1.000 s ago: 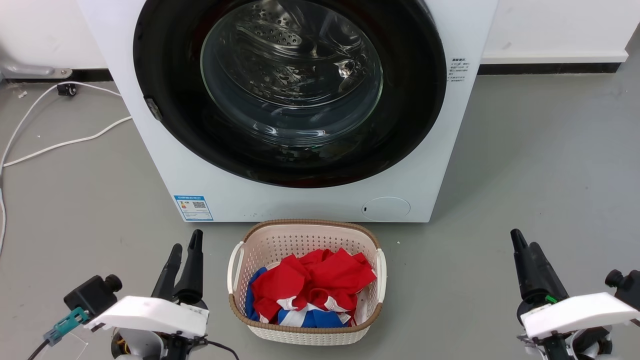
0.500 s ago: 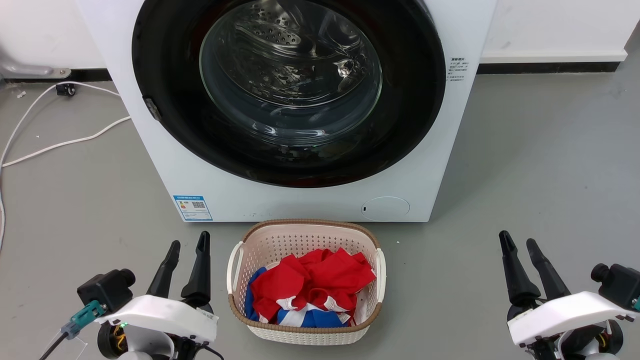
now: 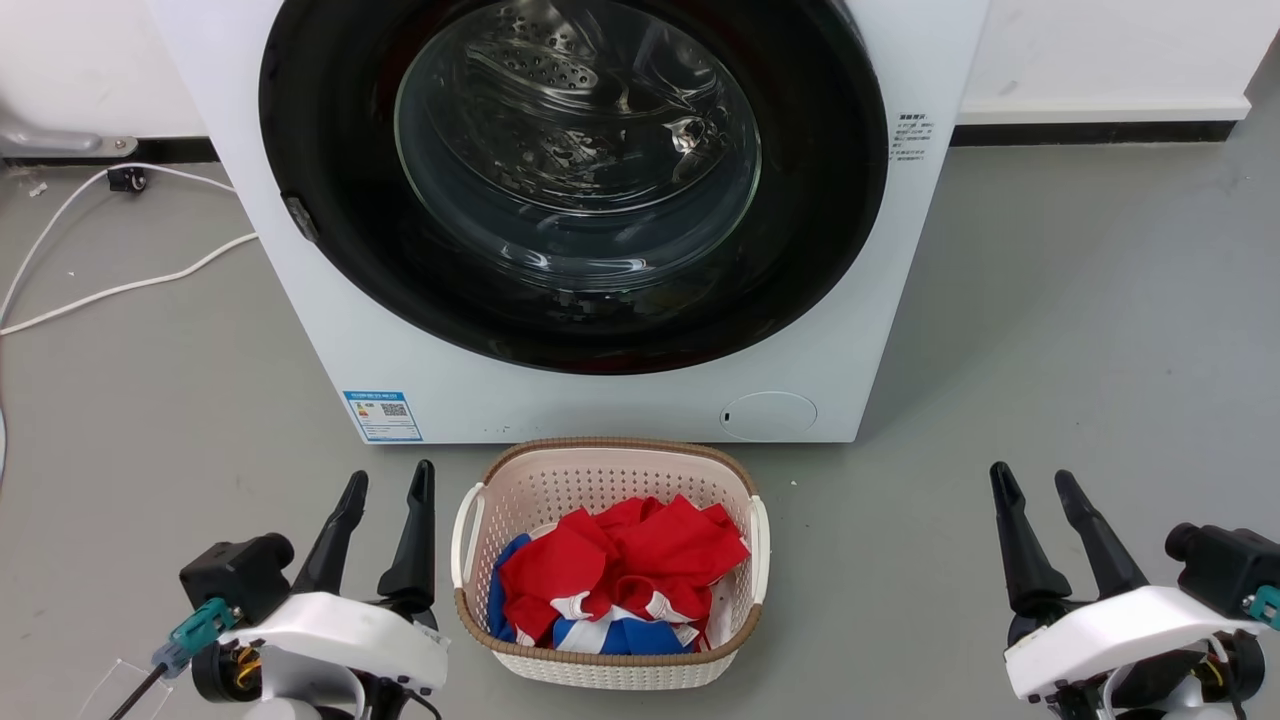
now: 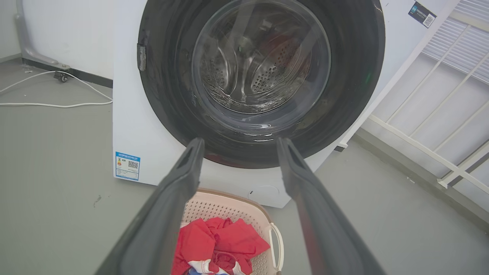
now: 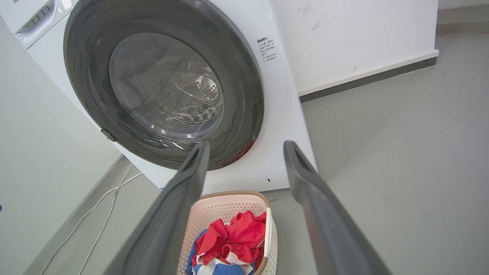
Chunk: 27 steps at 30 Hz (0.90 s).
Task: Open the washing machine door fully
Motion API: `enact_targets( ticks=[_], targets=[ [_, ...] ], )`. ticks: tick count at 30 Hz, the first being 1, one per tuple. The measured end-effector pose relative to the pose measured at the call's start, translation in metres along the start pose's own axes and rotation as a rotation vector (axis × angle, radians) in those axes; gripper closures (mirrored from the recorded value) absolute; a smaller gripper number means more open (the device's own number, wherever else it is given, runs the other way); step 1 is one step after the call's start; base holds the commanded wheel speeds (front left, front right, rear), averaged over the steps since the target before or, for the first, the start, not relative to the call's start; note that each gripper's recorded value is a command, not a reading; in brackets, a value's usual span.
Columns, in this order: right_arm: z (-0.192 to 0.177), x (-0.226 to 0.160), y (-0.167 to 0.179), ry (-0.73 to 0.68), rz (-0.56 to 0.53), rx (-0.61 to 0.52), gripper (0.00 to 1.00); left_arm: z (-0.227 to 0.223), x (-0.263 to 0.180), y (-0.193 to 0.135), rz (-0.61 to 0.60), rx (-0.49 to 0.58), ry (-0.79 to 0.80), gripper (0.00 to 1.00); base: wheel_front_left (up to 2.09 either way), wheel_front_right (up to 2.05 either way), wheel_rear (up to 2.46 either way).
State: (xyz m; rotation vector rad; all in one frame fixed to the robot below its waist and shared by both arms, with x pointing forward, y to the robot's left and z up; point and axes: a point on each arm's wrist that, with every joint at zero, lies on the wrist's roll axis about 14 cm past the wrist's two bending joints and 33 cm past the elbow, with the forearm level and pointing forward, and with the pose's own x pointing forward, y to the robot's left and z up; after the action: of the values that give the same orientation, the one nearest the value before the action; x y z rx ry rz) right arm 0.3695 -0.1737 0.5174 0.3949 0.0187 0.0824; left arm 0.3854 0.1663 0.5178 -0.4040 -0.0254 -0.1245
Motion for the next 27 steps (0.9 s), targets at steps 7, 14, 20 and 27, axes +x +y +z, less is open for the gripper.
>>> enact_targets(
  ticks=[7,14,20,27],
  targets=[
    [0.0024,-0.0009,0.0041,-0.006,0.012,-0.057,0.00,0.0007,0.0004,-0.0029,-0.018,0.077,-0.005,0.00,0.00,0.00,0.00],
    [0.0018,-0.0024,0.0049,-0.001,0.014,-0.111,0.00,-0.0017,0.0003,-0.0051,-0.034,0.141,-0.004,0.00,0.00,0.00,0.00],
    [0.0020,-0.0028,0.0032,0.004,0.008,-0.158,0.00,-0.0034,0.0005,-0.0052,-0.042,0.191,-0.003,0.00,0.00,0.00,0.00],
    [0.0002,-0.0053,0.0007,0.016,0.000,-0.213,0.00,-0.0047,0.0008,-0.0064,-0.053,0.245,-0.005,0.00,0.00,0.00,0.00]
  ],
)
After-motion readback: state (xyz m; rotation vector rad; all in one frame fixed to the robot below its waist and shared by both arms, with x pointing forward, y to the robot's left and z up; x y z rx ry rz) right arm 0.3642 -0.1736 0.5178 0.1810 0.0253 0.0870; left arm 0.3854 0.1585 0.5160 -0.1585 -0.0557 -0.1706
